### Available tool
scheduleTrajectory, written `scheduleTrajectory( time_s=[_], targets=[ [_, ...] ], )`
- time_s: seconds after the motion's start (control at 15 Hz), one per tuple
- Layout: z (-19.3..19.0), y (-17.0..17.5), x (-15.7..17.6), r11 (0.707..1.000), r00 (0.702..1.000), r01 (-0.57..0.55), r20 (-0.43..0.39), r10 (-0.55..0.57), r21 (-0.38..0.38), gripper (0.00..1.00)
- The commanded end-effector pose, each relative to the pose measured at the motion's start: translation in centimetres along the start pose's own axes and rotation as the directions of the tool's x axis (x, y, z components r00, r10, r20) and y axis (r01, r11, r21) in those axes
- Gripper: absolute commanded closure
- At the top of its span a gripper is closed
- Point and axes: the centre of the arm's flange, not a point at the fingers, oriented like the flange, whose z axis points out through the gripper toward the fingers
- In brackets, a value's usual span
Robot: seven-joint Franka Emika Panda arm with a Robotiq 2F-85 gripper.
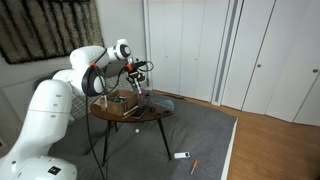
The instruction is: Put the blue glue stick in the basket
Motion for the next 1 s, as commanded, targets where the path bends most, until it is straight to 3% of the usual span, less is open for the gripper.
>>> scheduleTrajectory(
  time_s=[0.0, 0.93],
  targets=[
    [0.4, 0.4, 0.3, 0.998, 0.998, -0.055, 0.017, 0.055, 0.014, 0.93],
    [2.8, 0.9, 0.9, 0.990, 0.990, -0.139, -0.003, 0.139, -0.011, 0.93]
  ],
)
